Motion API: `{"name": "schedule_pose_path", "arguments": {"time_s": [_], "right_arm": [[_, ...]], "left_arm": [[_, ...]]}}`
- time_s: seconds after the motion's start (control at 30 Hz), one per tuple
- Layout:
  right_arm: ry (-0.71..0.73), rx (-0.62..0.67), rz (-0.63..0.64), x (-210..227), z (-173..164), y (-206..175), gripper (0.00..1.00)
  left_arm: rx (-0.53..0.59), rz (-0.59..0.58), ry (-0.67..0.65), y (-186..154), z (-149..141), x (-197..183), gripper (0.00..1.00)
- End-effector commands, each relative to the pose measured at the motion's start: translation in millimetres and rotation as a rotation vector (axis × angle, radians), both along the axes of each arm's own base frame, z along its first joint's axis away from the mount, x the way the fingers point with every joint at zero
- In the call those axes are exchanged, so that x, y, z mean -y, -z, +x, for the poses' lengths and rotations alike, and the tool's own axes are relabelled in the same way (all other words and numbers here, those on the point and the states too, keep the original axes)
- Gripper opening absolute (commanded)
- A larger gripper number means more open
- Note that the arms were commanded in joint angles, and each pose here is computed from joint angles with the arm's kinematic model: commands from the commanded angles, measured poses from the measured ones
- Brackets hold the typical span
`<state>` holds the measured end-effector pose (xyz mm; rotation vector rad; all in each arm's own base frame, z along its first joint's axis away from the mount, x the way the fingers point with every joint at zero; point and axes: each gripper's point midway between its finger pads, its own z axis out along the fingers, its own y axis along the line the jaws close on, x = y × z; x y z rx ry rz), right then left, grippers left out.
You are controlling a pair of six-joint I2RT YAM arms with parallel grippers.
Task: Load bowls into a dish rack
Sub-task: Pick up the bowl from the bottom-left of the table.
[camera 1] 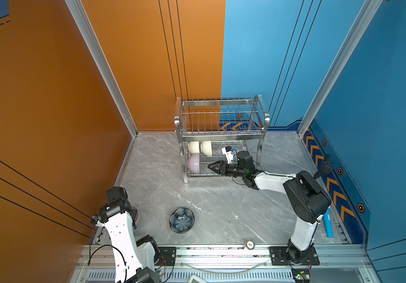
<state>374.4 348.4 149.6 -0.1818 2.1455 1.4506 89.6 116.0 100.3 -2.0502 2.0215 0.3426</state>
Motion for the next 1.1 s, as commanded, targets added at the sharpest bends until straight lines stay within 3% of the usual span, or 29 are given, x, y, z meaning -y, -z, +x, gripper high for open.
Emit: {"name": "schedule_pose_path", "arguments": {"time_s": [0.0,0.43,1.07], "right_arm": [[0.011,0.018,-0.020,6,1,1,0.57],[0.014,0.010,-0.021,8,3,6,0.57],[0.007,-0.015,0.007,2,7,15,0.57]], "left_arm": [[0.029,-0.031,-0.013,10,7,0,0.77],[0.007,-0.044,-0.061,34,12,-9,0.72],[-0.022,-0.053,-0.099,48,9,-13,0.41]]}}
